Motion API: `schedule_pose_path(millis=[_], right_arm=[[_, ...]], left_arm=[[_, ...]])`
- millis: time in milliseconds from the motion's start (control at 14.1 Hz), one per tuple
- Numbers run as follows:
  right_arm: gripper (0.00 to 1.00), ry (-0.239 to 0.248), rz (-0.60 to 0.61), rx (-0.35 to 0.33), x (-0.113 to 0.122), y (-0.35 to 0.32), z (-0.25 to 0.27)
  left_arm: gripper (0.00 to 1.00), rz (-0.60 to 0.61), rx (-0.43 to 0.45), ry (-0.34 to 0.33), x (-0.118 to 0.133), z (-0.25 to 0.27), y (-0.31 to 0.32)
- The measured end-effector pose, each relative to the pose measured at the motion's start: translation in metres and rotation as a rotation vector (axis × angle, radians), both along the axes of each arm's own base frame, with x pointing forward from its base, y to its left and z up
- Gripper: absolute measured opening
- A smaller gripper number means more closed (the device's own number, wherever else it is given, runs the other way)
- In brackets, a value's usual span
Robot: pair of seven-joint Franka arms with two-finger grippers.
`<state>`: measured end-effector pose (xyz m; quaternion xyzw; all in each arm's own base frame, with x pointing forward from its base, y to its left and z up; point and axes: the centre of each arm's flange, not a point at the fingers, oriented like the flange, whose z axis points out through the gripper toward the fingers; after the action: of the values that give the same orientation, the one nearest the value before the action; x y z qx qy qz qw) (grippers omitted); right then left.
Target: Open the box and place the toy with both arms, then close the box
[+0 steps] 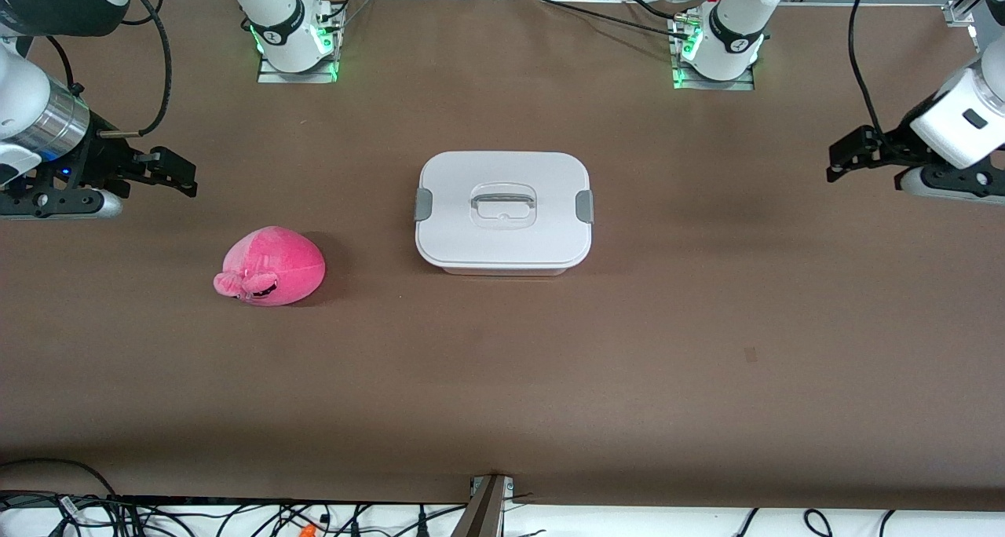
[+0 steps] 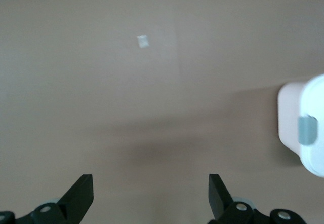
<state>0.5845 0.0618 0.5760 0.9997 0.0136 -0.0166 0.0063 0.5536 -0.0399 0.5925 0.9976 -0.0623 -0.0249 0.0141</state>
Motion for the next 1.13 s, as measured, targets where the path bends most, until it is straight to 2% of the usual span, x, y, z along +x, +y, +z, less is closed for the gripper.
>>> schedule_pose_path(millis=[284, 496, 638, 780, 993, 1134], right_arm=[[1.0, 0.0, 0.0, 0.0, 0.0, 0.0, 0.0], [1.0, 0.0, 0.0, 0.0, 0.0, 0.0, 0.0], [1.0, -0.001, 0.0, 0.0, 0.0, 0.0, 0.0], [1.0, -0.001, 0.0, 0.0, 0.0, 0.0, 0.0], [1.0, -0.001, 0.0, 0.0, 0.0, 0.0, 0.0], [1.0, -0.001, -0.001, 0.0, 0.0, 0.0, 0.0]], left_arm=[[1.0, -0.147, -0.011, 0.04, -0.018, 0.006, -0.084], [1.0, -0.196, -0.137, 0.128, -0.029, -0.008, -0.124], [1.0, -0.249, -0.166, 0.179, -0.029, -0.028, -0.153], [1.0, -0.356, -0.172, 0.21, -0.039, -0.046, -0.198], [1.0, -0.595, -0.195, 0.173, -0.063, -0.053, -0.266], [1.0, -0.731, -0.226, 0.127, -0.061, -0.068, -0.292]])
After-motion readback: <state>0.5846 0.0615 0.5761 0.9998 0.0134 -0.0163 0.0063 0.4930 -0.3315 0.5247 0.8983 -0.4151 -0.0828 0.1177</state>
